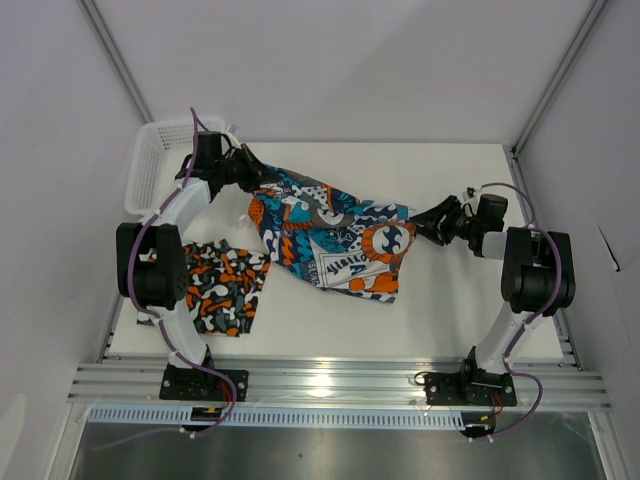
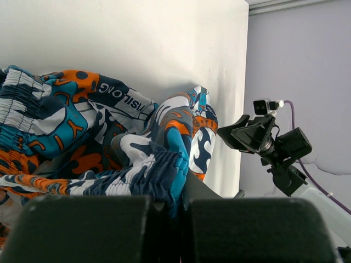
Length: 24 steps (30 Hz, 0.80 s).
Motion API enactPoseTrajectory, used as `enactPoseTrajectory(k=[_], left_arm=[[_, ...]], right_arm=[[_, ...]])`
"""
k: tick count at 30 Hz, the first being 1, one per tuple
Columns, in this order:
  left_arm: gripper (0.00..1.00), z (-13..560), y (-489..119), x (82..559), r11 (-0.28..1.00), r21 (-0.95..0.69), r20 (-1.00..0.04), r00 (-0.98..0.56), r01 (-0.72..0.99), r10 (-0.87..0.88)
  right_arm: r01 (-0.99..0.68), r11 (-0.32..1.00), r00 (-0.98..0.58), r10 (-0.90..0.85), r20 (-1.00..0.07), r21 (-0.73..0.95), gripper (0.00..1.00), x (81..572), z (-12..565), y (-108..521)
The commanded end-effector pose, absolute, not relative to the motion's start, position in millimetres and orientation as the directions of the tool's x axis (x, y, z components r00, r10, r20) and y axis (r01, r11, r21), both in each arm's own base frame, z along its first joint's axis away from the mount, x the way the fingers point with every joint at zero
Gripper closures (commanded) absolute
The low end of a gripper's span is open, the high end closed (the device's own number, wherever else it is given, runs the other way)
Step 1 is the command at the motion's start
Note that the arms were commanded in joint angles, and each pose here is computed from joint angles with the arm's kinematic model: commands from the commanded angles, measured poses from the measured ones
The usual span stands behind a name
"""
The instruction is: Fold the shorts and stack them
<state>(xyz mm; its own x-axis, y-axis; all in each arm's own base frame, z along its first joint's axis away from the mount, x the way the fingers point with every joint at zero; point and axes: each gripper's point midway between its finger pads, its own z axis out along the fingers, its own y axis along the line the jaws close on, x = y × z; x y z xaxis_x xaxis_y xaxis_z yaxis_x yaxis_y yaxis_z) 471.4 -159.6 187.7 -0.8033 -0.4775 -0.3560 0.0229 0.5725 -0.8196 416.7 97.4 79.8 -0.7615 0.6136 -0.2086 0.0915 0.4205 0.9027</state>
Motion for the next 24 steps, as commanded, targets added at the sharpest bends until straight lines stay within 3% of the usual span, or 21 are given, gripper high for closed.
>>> enactPoseTrajectory(k=[1, 18, 24], left_arm=[[1.00, 206.0, -159.0, 476.1, 0.585, -0.806, -0.422, -0.780, 0.090, -0.461], [1.00, 196.3, -162.8, 472.3, 0.594, -0.800, -0.417, -0.790, 0.085, -0.450], [1.00, 188.3, -166.2, 471.2, 0.595, -0.799, -0.411, -0.797, 0.081, -0.443]], right_arm=[[0.065, 0.423, -0.751, 0.617, -0.235, 0.904, 0.46, 419.4, 80.7, 94.5], [0.052, 0.426, -0.771, 0.592, -0.235, 0.903, 0.46, 423.6, 74.3, 107.5], [0.040, 0.417, -0.785, 0.576, -0.229, 0.908, 0.50, 422.8, 71.5, 118.1]])
